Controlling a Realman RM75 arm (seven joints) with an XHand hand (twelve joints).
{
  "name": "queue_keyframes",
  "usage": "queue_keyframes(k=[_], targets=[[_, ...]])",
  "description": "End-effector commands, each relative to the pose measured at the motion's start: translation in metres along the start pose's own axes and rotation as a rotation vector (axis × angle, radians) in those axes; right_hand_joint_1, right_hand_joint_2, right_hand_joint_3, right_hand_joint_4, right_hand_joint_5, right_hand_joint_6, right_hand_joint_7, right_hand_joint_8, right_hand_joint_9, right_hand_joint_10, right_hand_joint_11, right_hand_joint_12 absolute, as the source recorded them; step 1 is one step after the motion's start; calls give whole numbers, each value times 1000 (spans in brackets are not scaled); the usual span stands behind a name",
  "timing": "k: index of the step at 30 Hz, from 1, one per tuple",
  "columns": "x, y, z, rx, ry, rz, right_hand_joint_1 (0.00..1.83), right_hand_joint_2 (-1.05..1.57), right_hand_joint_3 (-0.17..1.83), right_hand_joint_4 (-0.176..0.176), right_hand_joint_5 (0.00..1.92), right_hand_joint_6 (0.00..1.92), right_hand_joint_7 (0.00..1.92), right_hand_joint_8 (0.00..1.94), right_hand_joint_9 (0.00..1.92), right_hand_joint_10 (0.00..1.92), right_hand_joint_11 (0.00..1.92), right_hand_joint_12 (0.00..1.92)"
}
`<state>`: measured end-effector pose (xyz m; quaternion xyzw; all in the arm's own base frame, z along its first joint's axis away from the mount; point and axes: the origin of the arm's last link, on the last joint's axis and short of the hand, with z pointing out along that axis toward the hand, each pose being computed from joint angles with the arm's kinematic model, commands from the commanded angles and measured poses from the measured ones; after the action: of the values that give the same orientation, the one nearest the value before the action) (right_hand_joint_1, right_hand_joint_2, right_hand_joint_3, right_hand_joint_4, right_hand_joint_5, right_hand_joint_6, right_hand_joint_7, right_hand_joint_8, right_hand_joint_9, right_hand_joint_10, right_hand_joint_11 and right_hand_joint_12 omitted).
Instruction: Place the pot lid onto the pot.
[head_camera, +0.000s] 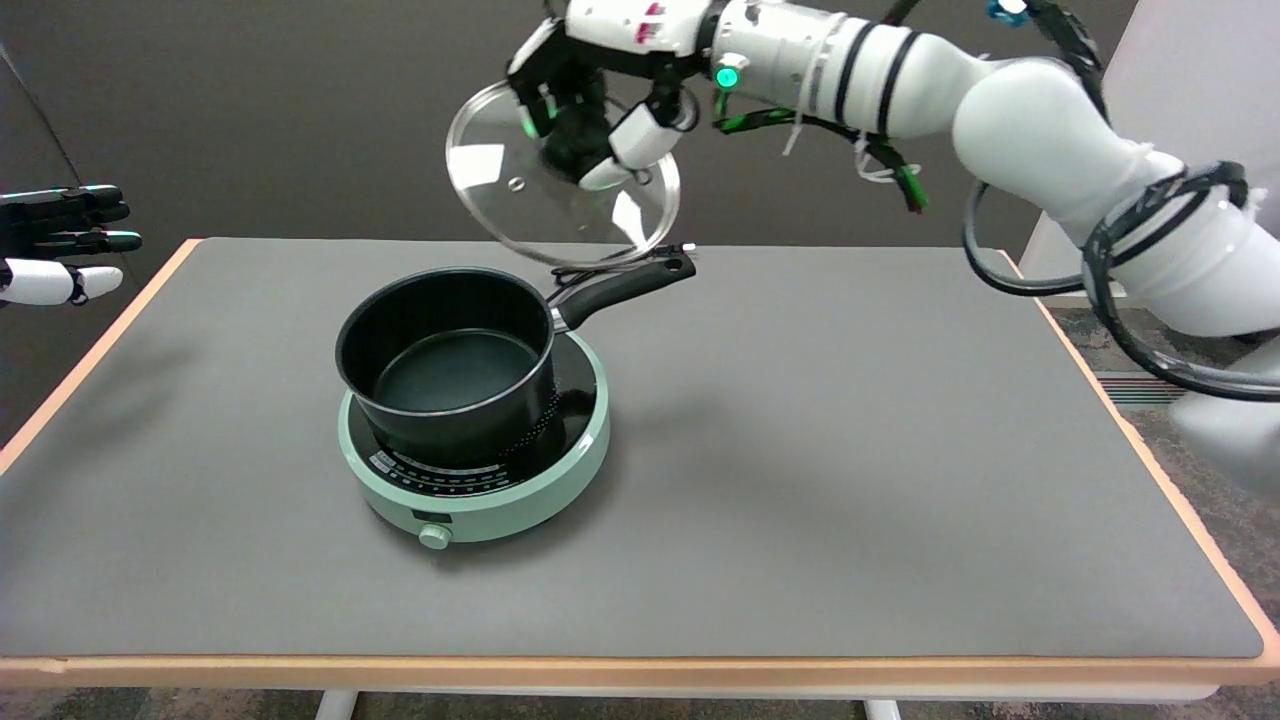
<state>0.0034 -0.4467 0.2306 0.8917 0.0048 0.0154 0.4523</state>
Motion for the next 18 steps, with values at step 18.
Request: queue_keyframes(k=[18], targets=[[-21, -84, 78, 251, -197, 56, 1370, 826, 621, 176, 749, 1125, 945, 1240, 873, 1216, 685, 1115]])
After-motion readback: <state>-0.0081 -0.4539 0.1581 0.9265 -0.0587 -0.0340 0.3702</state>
